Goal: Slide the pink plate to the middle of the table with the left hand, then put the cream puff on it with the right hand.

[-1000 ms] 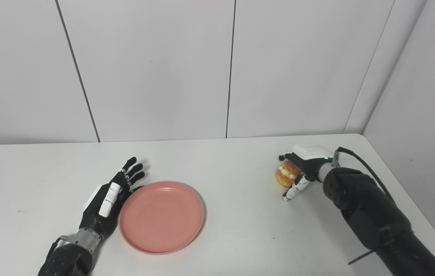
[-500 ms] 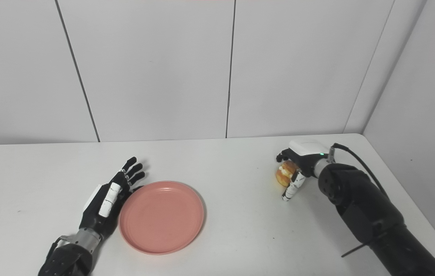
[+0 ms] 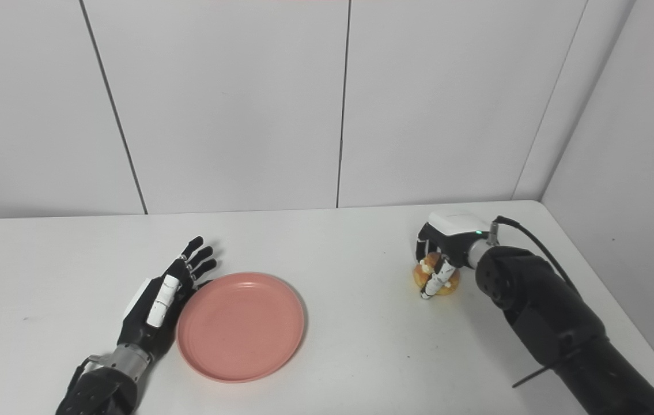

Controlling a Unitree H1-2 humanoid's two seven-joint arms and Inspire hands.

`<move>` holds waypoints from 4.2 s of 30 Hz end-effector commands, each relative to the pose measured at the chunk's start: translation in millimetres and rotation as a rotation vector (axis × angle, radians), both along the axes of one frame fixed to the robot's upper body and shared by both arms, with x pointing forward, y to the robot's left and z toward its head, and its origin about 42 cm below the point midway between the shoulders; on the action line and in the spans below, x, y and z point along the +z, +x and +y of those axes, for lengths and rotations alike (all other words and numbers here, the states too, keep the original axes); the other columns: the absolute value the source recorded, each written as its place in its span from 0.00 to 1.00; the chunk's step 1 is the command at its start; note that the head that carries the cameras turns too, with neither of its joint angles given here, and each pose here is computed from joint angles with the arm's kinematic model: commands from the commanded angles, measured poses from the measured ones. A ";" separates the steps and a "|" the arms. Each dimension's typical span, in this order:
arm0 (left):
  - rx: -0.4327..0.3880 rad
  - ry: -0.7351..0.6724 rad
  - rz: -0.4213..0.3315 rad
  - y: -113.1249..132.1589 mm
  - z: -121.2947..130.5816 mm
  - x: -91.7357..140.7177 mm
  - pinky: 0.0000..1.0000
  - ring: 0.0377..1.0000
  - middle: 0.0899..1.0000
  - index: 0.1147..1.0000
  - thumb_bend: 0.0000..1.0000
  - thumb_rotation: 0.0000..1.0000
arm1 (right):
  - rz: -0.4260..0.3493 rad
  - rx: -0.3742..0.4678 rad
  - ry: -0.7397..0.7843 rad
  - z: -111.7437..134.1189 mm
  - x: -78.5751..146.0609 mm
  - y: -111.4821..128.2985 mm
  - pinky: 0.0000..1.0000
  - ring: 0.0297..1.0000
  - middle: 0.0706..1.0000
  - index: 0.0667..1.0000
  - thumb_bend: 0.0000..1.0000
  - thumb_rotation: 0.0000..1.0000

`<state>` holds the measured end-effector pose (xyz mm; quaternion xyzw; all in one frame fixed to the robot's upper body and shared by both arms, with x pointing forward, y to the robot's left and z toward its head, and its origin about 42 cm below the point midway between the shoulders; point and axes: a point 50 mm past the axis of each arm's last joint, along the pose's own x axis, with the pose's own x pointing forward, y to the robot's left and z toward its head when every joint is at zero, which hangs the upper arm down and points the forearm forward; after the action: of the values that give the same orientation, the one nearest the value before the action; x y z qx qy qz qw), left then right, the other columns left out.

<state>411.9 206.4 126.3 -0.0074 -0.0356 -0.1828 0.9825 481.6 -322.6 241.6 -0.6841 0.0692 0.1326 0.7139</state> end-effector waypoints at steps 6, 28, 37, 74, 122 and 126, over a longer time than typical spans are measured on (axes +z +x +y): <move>-0.031 0.004 0.139 -21.5 -9.0 -36.6 0.78 0.92 0.94 0.93 0.91 0.86 | -0.007 0.003 -0.056 -7.8 4.8 0.2 0.42 0.48 0.49 0.41 0.53 0.00; -0.038 -0.002 0.142 -22.5 -16.8 -35.5 0.79 0.93 0.94 0.93 0.89 0.87 | -0.181 0.149 -0.026 25.2 78.9 -13.6 0.32 0.39 0.41 0.47 0.53 0.00; -0.037 0.000 0.144 -24.9 -36.7 -41.3 0.79 0.92 0.93 0.92 0.92 0.85 | -0.330 0.326 0.021 49.9 127.5 -30.3 0.22 0.27 0.36 0.47 0.52 0.00; -0.028 -0.005 0.140 -26.2 -46.0 -43.2 0.79 0.92 0.93 0.91 0.91 0.85 | -0.303 0.716 0.183 193.1 142.9 -48.6 0.30 0.35 0.41 0.47 0.53 0.00; -0.025 -0.035 0.126 -30.2 -52.0 -42.9 0.77 0.91 0.92 0.89 0.94 0.96 | -0.058 0.815 -0.019 255.5 40.9 -23.5 0.31 0.36 0.43 0.46 0.53 0.00; -0.024 -0.028 0.129 -30.0 -51.0 -42.9 0.76 0.91 0.93 0.91 0.95 0.97 | -0.058 0.801 -0.007 253.2 43.3 -23.2 0.30 0.35 0.40 0.49 0.52 0.01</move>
<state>408.0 170.0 125.7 -0.0132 -0.0400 -0.1798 0.9828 453.0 -73.2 253.3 -0.6623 -0.1843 0.3999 0.6062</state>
